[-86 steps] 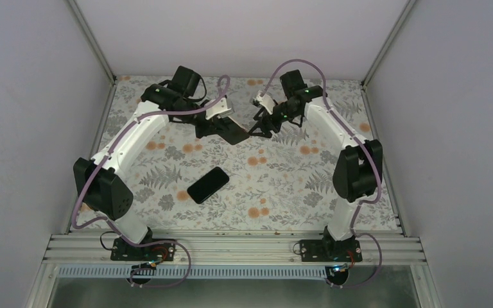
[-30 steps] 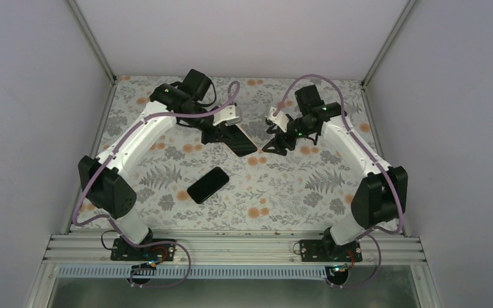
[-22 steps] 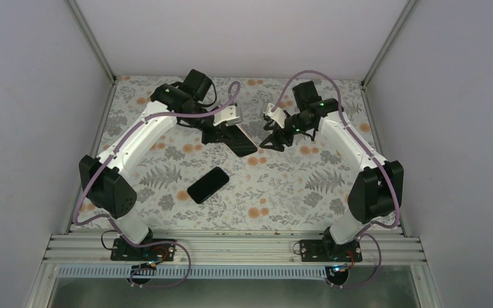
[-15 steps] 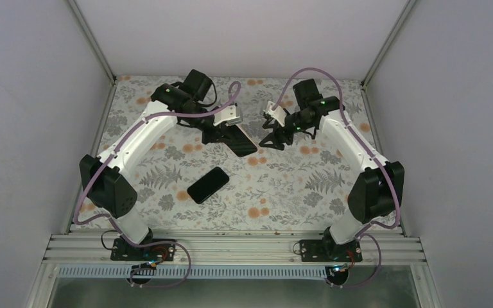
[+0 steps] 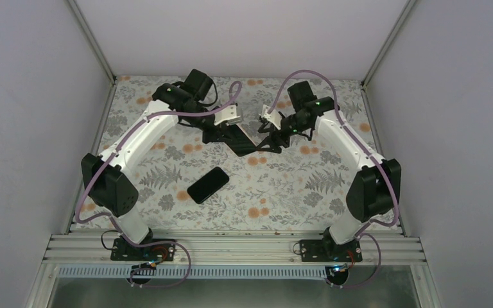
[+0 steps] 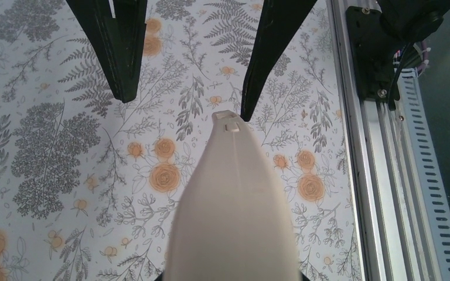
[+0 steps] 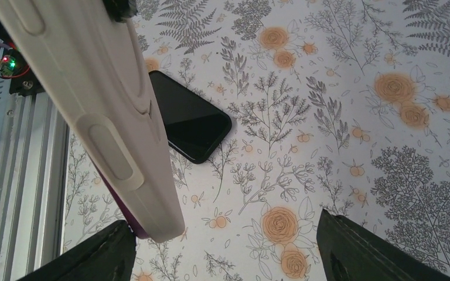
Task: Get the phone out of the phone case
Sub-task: Remove the phone case from the phone.
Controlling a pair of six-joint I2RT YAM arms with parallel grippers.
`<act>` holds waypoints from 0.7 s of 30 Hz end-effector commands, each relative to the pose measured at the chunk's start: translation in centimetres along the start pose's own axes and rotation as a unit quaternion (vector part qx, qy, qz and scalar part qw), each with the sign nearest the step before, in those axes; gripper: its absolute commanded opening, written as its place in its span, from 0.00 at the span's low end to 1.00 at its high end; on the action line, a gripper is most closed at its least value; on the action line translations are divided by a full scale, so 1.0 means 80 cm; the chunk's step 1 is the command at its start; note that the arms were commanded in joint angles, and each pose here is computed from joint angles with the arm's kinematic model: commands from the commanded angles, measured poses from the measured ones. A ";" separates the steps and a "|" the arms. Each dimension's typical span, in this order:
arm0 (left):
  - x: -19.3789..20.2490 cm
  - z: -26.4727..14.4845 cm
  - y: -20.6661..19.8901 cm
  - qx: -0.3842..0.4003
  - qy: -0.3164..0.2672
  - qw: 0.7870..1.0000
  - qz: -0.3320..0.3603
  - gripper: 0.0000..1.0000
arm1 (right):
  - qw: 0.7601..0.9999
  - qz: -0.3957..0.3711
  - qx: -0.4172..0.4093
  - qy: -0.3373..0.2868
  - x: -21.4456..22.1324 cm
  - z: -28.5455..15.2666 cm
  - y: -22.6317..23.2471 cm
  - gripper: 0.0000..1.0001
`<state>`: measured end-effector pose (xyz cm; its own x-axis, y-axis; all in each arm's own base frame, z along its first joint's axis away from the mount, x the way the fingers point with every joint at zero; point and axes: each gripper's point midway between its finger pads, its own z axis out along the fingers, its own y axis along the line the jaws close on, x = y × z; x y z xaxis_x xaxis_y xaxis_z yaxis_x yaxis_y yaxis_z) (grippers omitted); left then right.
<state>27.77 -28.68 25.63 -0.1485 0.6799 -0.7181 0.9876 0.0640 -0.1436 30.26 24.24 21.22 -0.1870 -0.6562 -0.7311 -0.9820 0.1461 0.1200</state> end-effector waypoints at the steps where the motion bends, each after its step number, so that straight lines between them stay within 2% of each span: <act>1: -0.022 -0.009 0.000 0.003 -0.029 1.000 0.012 0.02 | 1.000 -0.009 -0.004 -0.012 -0.007 0.008 -0.003 0.79; 5: -0.021 -0.012 -0.006 0.004 -0.030 0.999 0.015 0.02 | 1.000 -0.013 0.012 -0.021 -0.013 0.006 -0.014 0.78; 21: -0.014 -0.009 -0.009 0.008 -0.024 1.000 0.019 0.02 | 1.000 -0.007 -0.007 -0.004 -0.001 0.018 -0.026 0.78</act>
<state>28.30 -28.09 24.93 -0.1555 0.7021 -0.6949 0.9874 0.0908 -0.1292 31.37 24.91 19.69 -0.2031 -0.6578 -0.7253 -0.9791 0.1396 0.1476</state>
